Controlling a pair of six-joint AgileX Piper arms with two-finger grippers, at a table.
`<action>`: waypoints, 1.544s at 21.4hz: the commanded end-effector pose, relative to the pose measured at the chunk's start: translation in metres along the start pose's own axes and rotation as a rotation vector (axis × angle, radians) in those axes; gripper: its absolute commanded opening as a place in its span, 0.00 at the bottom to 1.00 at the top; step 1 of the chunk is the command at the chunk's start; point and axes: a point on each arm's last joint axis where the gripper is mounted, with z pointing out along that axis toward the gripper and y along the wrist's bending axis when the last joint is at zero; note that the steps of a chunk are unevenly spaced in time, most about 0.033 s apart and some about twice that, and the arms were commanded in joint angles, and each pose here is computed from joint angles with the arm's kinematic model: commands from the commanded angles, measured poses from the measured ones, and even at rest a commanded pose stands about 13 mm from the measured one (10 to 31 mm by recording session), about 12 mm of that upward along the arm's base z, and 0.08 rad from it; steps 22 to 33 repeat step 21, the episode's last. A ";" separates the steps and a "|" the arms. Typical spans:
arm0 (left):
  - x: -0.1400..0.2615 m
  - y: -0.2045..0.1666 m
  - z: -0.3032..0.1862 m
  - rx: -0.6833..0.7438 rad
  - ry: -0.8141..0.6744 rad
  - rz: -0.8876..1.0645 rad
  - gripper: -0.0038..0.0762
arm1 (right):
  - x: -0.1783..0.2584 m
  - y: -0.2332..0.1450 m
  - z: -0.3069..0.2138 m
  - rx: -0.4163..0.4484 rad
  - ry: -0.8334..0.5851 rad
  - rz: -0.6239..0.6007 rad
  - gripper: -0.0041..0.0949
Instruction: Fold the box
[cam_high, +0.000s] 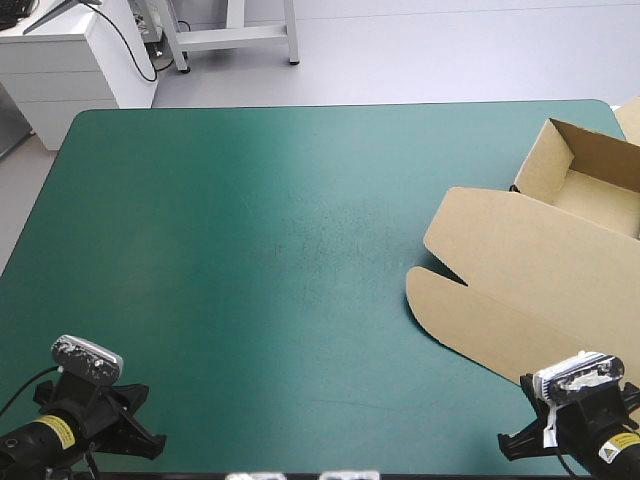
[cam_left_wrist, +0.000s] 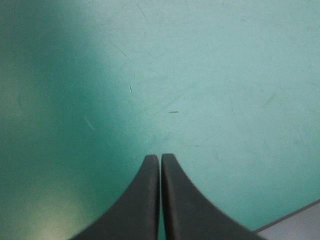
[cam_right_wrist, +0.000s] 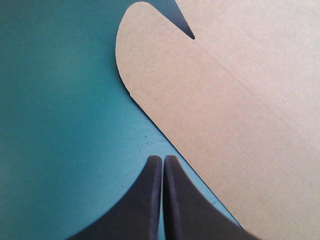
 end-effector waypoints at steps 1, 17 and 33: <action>-0.004 -0.003 0.000 0.034 -0.059 -0.025 0.04 | -0.003 -0.002 0.004 0.010 -0.056 0.016 0.04; 0.006 -0.002 0.015 0.029 -0.035 -0.024 0.04 | 0.004 -0.005 0.008 0.040 0.000 0.018 0.02; 0.006 -0.002 0.015 0.029 -0.033 -0.024 0.04 | 0.004 -0.005 0.008 0.039 -0.003 0.044 0.02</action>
